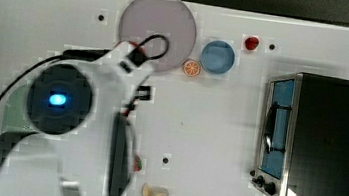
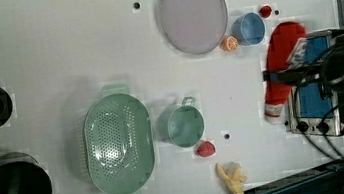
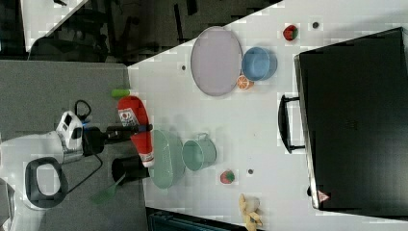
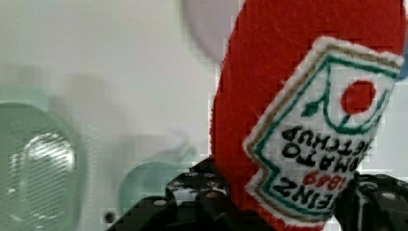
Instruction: Pick Ketchup from the table and place it in strainer.
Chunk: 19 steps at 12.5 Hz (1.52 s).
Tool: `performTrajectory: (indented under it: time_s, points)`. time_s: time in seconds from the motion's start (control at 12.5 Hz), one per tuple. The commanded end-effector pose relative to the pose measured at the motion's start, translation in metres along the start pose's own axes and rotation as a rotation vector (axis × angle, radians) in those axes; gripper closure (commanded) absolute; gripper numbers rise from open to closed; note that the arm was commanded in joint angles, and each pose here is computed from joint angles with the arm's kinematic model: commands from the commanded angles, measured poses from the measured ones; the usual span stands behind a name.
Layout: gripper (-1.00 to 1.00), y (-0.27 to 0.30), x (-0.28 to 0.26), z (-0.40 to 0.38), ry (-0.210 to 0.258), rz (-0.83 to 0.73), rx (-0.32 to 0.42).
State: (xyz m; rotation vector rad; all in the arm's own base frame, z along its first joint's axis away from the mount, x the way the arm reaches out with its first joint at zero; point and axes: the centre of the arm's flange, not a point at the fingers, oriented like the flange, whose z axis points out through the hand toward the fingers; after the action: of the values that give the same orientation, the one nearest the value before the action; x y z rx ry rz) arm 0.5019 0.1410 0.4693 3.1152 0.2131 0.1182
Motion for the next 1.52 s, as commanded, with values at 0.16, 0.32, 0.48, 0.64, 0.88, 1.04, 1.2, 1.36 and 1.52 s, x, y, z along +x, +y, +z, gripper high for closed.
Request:
performTrajectory:
  time_s: [0.16,0.32,0.48,0.64,0.88,1.04,1.2,1.36,1.52]
  points:
    - [-0.16,-0.109,-0.023,0.033,-0.07,0.145,0.019]
    - [-0.16,-0.156,-0.031,0.049,-0.057,0.177,0.049]
    - [-0.16,-0.197,-0.038,0.069,-0.05,0.222,0.101]
    - [-0.16,-0.231,-0.047,0.093,-0.073,0.299,0.149]
    - [-0.16,-0.259,-0.054,0.133,-0.087,0.314,0.188]
    - [-0.16,-0.262,-0.051,0.161,-0.084,0.307,0.208]
    - [-0.24,-0.264,-0.05,0.181,-0.109,0.338,0.232]
    - [-0.66,-0.261,-0.05,0.192,-0.126,0.347,0.232]
    - [-1.0,-0.259,-0.046,0.188,-0.113,0.352,0.236]
